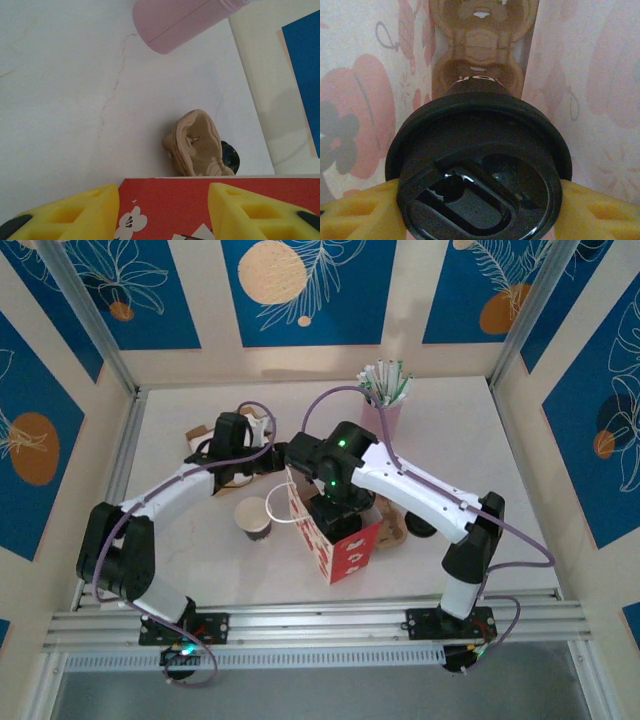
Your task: Pack the takeout coffee
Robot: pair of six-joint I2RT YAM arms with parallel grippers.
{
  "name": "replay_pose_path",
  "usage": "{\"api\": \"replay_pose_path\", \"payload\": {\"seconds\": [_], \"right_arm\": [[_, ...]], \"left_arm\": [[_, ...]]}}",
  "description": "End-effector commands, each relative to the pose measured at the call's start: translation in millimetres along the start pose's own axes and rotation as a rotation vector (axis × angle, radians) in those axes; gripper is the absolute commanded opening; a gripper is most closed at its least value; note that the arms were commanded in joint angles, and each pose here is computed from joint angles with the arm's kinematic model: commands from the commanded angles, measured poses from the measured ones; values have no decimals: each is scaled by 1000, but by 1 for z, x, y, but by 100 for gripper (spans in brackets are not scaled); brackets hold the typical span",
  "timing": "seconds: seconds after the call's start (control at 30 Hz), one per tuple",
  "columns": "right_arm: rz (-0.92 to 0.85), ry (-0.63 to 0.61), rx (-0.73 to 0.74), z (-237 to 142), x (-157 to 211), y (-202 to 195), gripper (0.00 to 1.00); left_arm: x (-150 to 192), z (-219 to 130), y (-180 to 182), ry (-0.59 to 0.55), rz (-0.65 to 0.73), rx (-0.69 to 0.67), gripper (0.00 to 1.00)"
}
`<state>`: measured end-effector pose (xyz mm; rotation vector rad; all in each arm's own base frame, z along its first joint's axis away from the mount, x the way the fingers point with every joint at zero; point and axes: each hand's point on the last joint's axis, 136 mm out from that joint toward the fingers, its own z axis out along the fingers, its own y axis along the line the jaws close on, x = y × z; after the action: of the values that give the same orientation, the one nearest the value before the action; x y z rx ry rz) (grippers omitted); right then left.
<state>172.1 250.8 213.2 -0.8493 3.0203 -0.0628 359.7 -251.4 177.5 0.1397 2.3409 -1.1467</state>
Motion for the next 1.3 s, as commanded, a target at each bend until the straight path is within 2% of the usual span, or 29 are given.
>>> {"api": "replay_pose_path", "payload": {"seconds": [0.0,1.27], "right_arm": [[29,139,83,-1,32,-19,58],[49,126,87,20,30,-4,58]], "left_arm": [[-1,-6,-13,-14,30,37,50],[0,-13,-13,-16,43,10,50]]}}
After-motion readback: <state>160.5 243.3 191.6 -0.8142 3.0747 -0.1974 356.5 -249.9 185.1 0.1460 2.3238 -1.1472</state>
